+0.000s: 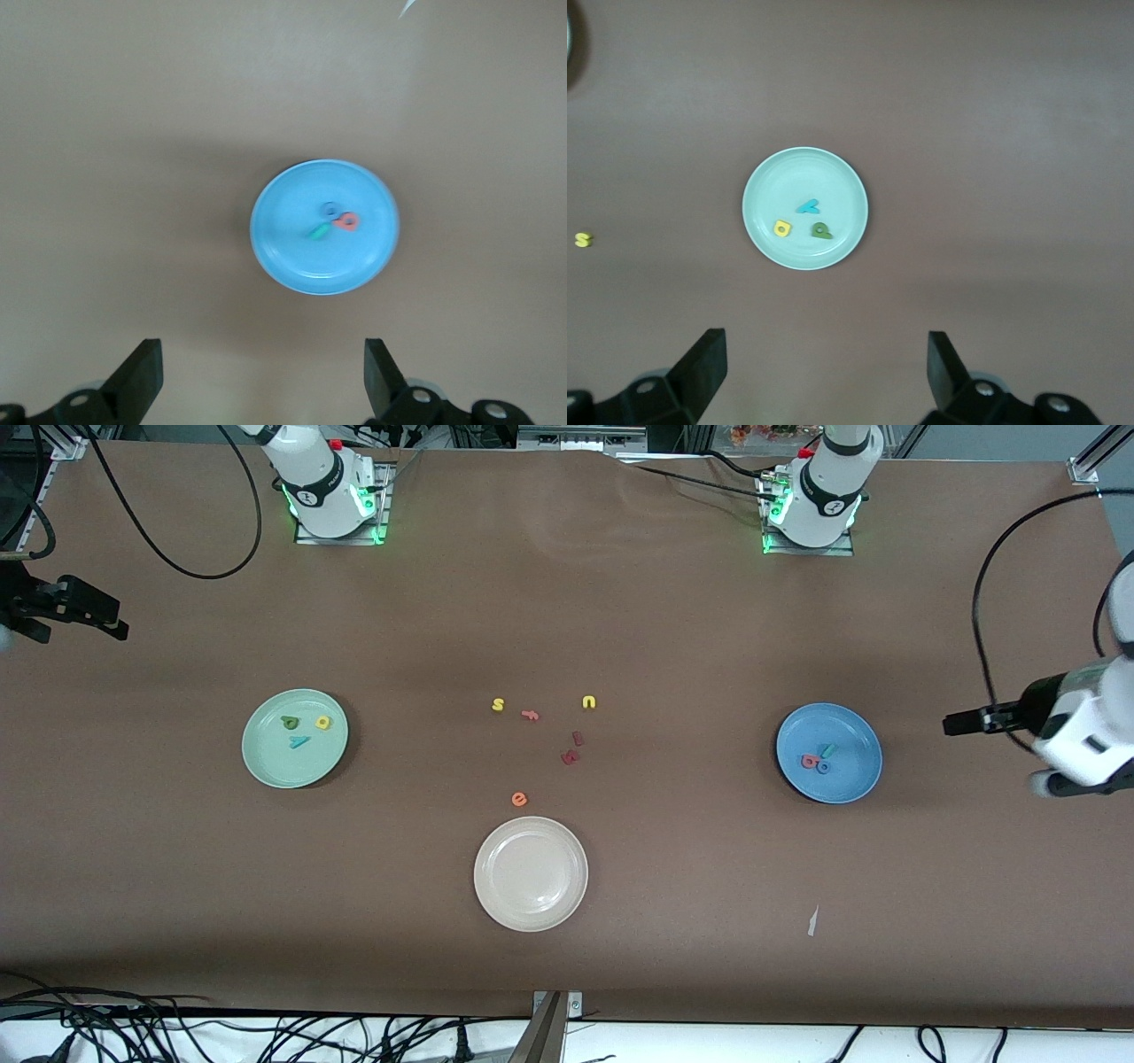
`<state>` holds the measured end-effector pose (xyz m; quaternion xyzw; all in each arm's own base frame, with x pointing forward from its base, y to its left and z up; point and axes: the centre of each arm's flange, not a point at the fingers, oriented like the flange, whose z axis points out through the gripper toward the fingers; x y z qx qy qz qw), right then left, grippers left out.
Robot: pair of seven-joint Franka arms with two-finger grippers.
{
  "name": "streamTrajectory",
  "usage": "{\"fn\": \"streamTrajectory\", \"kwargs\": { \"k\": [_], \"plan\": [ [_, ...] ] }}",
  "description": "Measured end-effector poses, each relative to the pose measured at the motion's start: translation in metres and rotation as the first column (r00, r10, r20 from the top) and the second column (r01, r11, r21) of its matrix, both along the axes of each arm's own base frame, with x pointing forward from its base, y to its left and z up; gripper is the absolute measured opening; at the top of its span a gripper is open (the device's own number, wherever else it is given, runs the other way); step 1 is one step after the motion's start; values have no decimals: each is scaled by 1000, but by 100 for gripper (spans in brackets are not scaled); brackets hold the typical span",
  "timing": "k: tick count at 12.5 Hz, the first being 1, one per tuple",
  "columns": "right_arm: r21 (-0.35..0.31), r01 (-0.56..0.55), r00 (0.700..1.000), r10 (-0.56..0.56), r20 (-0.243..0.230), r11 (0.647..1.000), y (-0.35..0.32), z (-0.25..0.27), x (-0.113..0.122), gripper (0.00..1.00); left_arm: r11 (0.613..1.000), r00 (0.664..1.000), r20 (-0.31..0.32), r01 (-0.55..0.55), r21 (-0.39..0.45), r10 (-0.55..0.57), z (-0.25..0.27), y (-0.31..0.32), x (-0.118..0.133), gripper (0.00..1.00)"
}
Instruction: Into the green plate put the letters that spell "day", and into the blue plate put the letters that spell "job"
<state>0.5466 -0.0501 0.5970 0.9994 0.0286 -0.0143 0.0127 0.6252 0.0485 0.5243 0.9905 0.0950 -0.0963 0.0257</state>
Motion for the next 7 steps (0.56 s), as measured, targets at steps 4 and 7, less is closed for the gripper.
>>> {"fn": "streamTrajectory", "kwargs": {
  "k": [4,7],
  "plan": [
    [-8,45,999,-45,24,999,0,2,3,100,1000,995,98,17,-10,-15,77,-17,-37,100],
    [-7,49,998,-49,25,999,3,2,3,100,998,996,77,55,-25,-53,72,-43,-51,100]
  ]
}}
